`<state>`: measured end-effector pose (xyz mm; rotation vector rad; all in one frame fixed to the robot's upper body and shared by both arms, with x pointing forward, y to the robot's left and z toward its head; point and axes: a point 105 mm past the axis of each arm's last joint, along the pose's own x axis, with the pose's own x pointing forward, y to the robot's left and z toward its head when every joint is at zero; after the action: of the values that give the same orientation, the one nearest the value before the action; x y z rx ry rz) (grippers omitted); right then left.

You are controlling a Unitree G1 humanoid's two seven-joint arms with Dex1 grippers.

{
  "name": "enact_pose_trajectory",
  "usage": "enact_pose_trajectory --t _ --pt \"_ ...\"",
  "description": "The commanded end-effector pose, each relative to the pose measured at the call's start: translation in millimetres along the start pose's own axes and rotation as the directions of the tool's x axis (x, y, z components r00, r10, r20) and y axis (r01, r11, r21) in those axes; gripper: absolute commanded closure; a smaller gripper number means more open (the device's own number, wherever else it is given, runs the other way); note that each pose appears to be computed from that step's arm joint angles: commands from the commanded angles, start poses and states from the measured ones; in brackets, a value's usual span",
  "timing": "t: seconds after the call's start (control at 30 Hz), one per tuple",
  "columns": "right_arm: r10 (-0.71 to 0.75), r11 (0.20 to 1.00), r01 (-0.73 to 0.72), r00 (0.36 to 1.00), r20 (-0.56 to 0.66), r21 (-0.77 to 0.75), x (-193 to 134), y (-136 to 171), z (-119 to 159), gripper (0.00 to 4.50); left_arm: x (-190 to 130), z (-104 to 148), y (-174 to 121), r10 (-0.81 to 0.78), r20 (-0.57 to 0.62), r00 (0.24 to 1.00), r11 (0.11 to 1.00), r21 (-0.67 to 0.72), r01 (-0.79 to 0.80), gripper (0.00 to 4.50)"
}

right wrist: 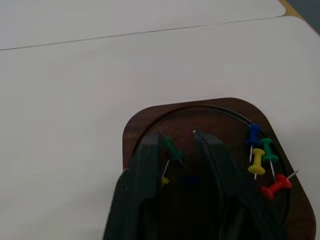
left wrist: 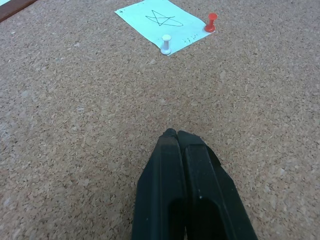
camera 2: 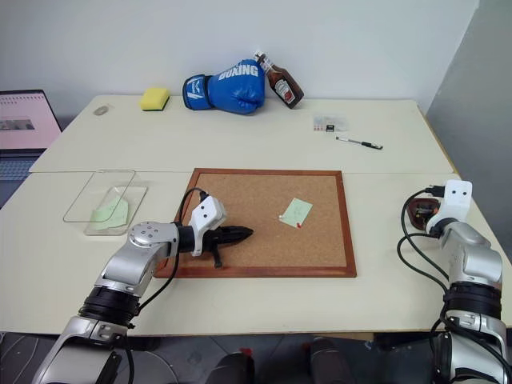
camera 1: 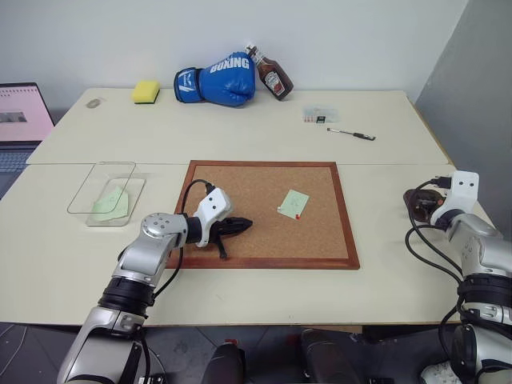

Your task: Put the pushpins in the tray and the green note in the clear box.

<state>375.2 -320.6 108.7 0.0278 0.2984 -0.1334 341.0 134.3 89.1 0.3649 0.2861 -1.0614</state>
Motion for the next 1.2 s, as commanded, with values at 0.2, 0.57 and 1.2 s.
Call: enact_pose_trajectory --t 0.2,0.57,1.2 --pt "-0.008 0.996 0.020 0.988 0.153 -0.082 -14.1 -2.6 42.5 1.96 4.2 -9.8 -7.6 -0.034 -0.035 0.999 0.999 -0.007 0.034 4.50" --pt "0.403 0.901 -0.349 0.894 0.196 -0.258 -43.0 70.9 74.3 1.96 4.4 -10.3 -7.6 -0.037 -0.033 0.999 0.999 -0.007 0.037 4.50" --pt "0.846 0.447 -0.781 0.527 -0.077 -0.436 -67.0 232.9 -5.2 1.96 3.8 -6.9 -4.4 -0.037 -0.034 0.999 0.999 0.013 0.037 4.50"
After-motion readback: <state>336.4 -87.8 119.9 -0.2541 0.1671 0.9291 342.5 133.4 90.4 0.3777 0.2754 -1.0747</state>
